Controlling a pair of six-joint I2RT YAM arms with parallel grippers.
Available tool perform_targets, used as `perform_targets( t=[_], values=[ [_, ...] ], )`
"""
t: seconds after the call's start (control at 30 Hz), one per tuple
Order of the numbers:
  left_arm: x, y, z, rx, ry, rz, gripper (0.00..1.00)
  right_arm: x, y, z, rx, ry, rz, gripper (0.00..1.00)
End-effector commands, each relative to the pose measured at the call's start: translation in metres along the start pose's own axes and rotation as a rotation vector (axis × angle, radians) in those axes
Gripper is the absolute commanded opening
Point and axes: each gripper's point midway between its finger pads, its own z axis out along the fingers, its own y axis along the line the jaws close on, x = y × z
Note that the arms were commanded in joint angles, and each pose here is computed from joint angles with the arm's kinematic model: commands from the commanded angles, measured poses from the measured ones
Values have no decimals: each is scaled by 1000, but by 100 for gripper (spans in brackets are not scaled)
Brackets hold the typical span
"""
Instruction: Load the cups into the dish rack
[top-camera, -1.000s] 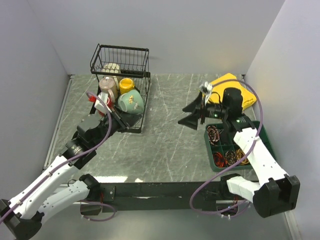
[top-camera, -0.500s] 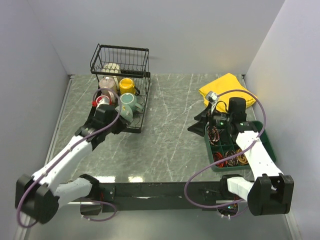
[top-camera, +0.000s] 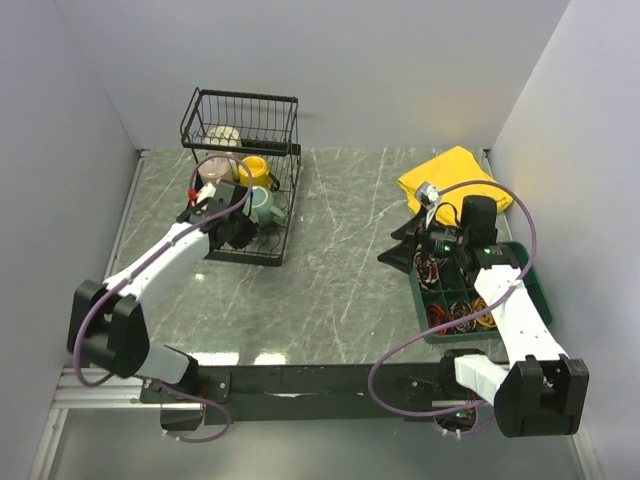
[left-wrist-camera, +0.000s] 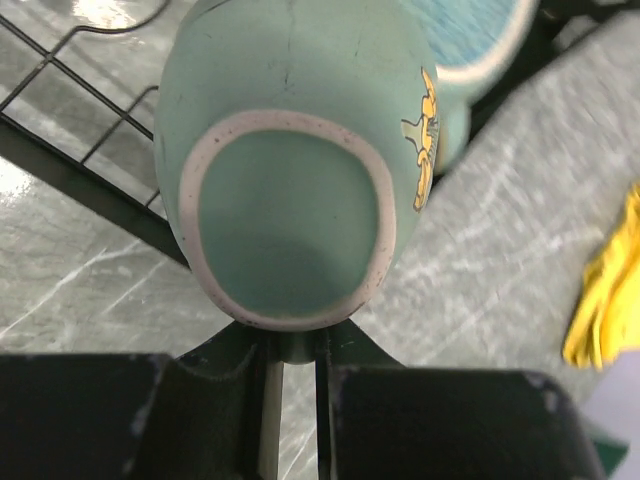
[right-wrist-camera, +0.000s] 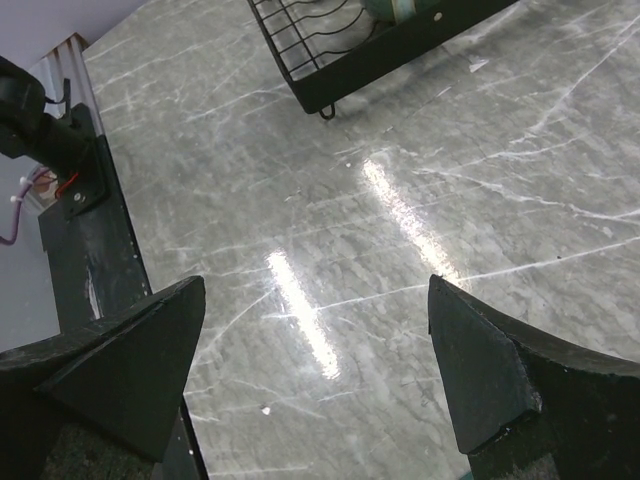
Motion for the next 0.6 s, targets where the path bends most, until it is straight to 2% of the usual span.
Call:
perform_targets(
  t=[0.0,0.57],
  values=[
    [-20,-5,5,-62,-70,-86,1,-20,8,-7,-13,-40,-77,98],
    [-12,3,51,-157,-70,-127,2,-23,4,-16,0,-57,-67,99]
  ],
)
